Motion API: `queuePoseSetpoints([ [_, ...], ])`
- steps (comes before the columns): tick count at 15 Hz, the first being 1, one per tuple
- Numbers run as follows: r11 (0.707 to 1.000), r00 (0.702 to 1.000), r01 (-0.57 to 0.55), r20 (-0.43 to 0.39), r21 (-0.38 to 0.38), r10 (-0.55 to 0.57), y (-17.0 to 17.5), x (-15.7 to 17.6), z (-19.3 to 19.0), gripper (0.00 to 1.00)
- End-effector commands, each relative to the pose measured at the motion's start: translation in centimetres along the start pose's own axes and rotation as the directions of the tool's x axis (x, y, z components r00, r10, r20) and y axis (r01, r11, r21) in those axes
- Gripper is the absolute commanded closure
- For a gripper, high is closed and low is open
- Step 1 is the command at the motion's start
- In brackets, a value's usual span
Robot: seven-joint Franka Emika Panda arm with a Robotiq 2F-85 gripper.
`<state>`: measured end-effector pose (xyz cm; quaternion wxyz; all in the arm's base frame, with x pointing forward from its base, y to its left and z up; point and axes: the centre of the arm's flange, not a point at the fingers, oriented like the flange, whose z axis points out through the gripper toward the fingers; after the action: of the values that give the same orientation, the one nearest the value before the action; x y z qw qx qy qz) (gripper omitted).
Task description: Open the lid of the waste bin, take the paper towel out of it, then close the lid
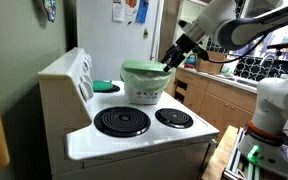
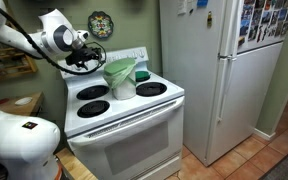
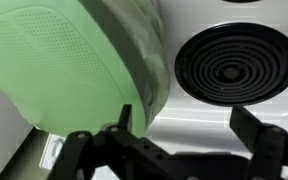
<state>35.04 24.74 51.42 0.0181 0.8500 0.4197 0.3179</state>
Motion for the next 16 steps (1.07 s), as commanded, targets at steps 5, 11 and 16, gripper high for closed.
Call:
queuePoseSetpoints([
  [5,0.988,0.996,0.089,0.002,-0.128,-0.089,0.0,0.3,2.0,0.00],
  [11,0.945,0.969,0.247,0.032,-0.215,-0.246,-1.6,0.5,5.0,0.00],
  [16,0.914,0.955,0.295,0.073,-0.278,-0.286,-1.8,0.0,6.3,0.00],
])
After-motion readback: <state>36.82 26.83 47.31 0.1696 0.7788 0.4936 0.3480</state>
